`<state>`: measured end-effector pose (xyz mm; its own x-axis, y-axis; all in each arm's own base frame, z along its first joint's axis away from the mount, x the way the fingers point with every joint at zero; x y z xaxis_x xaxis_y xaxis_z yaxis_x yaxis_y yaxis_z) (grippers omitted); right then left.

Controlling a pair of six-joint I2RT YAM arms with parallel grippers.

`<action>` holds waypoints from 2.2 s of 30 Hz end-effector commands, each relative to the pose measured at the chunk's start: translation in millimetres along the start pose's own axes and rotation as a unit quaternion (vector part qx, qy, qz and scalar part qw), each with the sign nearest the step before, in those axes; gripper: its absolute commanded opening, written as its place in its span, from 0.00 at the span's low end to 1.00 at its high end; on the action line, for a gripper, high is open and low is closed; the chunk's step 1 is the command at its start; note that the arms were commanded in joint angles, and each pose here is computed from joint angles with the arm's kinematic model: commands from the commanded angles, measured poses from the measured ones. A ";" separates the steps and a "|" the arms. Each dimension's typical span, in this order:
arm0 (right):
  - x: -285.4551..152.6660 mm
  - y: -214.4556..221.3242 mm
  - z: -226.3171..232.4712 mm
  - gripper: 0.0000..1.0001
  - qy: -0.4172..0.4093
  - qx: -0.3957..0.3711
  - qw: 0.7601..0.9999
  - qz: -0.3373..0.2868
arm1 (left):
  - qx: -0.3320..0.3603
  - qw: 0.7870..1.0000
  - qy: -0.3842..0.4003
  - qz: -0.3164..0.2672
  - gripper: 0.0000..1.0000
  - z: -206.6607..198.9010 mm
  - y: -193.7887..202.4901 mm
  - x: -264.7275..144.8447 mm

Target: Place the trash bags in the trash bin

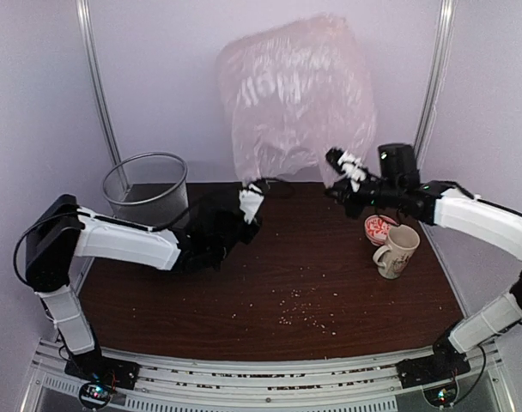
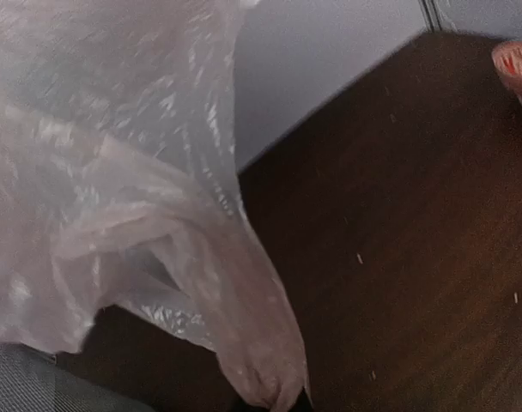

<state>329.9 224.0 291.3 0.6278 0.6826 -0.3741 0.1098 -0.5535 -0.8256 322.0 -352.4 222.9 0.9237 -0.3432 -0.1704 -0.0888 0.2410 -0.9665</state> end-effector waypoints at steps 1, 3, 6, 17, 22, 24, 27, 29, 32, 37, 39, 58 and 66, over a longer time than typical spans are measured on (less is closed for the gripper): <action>-17.4 14.0 50.7 0.00 -0.144 -0.021 0.989 0.009 | -0.007 0.999 0.037 0.006 0.00 -39.6 -0.7 -59.1; -38.8 0.1 71.0 0.01 -0.192 -0.045 0.980 -0.025 | 0.000 0.998 0.063 -0.009 0.00 -50.3 -18.0 -85.1; -66.6 -25.3 82.0 0.00 -0.218 -0.044 0.970 -0.094 | -0.029 0.994 0.107 -0.021 0.00 -50.3 -41.3 -111.1; -54.1 -66.9 26.3 0.00 -0.095 0.056 0.985 -0.129 | -0.094 0.985 0.139 -0.034 0.00 -40.6 -69.0 -127.7; -42.7 -66.9 -2.3 0.00 -0.020 0.084 0.990 -0.113 | -0.098 0.983 0.156 -0.019 0.13 -43.6 -80.9 -130.1; -42.9 -62.0 -10.3 0.00 0.012 0.089 0.990 -0.108 | -0.095 0.982 0.163 -0.015 0.41 -41.8 -86.4 -133.6; -45.6 -51.6 -15.7 0.00 0.044 0.093 0.990 -0.100 | -0.090 0.980 0.176 -0.011 0.72 -36.5 -97.3 -141.8; -47.9 -46.3 -17.0 0.00 0.060 0.092 0.990 -0.091 | -0.083 0.974 0.209 -0.007 0.81 -36.8 -106.0 -150.9; -51.2 -39.5 -16.7 0.00 0.075 0.089 0.990 -0.083 | -0.078 0.961 0.264 -0.009 0.96 -37.0 -117.5 -167.8; -50.3 -28.8 -12.5 0.00 0.079 0.089 0.990 -0.070 | -0.057 0.929 0.365 0.006 0.98 -45.7 -121.8 -193.6; -48.4 -25.2 -10.4 0.00 0.076 0.091 0.991 -0.066 | -0.042 0.920 0.388 0.037 0.98 -52.5 -115.4 -196.2; -62.4 -27.8 -7.1 0.00 0.091 0.077 0.991 -0.066 | -0.151 0.973 0.156 0.078 0.92 43.8 -146.6 -136.1; -67.8 -28.5 -7.5 0.00 0.099 0.071 0.990 -0.068 | -0.199 0.969 -0.053 0.133 0.94 136.0 -115.2 -101.9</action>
<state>294.6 192.7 337.7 0.7412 0.6411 -0.1989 0.0761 -0.3746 -0.9240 275.7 -249.7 392.2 0.8550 -0.3863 -0.3461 -0.3897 -0.0383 -0.9201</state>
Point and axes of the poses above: each gripper's point midway between its finger pads, its own x axis out along the fingers, its own z axis along the line the jaws close on, y = z × x, the point moved 5 cm from there along -x, back along the fingers, and after that the axes turned 14 degrees about -x, right-handed, at the moved point
